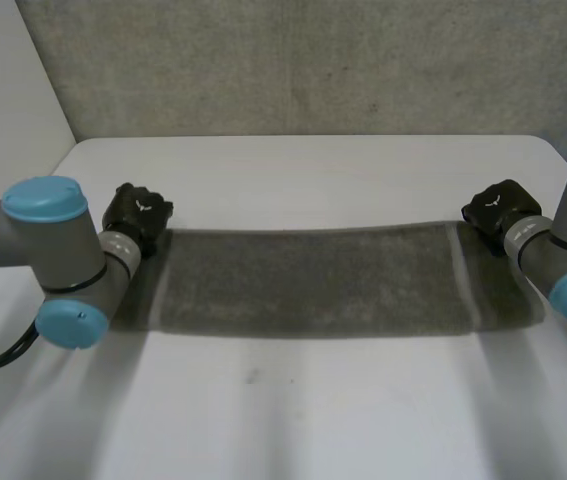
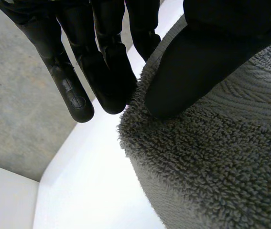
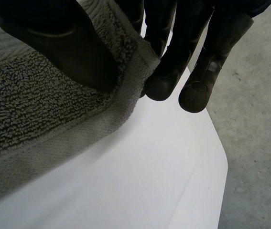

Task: Fold the towel.

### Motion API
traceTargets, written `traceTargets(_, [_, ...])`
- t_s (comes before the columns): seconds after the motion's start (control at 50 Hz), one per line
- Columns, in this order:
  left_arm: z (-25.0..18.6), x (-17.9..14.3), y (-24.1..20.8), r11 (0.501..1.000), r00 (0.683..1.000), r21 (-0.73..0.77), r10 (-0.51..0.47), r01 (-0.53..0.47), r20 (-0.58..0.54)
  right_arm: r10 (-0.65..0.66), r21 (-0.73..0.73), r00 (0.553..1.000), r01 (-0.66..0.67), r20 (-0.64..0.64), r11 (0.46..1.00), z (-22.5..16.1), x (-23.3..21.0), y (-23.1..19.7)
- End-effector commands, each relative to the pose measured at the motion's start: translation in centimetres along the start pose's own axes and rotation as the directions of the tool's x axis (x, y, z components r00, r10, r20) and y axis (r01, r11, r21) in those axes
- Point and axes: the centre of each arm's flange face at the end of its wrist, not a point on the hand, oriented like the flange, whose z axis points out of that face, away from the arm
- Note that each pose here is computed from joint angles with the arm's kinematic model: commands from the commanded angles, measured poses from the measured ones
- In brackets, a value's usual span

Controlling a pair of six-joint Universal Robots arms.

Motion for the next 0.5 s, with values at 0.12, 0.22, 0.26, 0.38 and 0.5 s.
traceTargets(0.12, [3.7,0.6,-0.6,0.999,0.999,0.05,0.006,-0.009,0.045,-0.009,0.021,0.999,0.01,-0.041,1.0,3.4,-0.2,0.4])
traceTargets(0.22, [4.1,1.3,0.0,1.0,0.999,0.025,0.011,-0.012,0.04,-0.016,0.034,0.998,0.018,-0.063,0.999,4.1,-0.4,-0.3])
traceTargets(0.26, [3.9,1.7,0.0,1.0,0.999,0.013,0.015,-0.015,0.038,-0.014,0.014,0.995,0.015,-0.102,1.0,4.3,0.0,-0.4])
traceTargets(0.38, [3.5,1.5,-1.2,1.0,0.998,0.02,0.011,-0.012,0.066,0.011,0.035,0.986,-0.005,-0.164,0.999,3.8,1.9,-1.8])
traceTargets(0.5, [1.5,-1.1,-4.1,0.999,0.991,0.043,-0.02,0.014,0.134,0.187,0.16,0.959,-0.154,-0.214,0.975,0.8,6.3,-5.4])
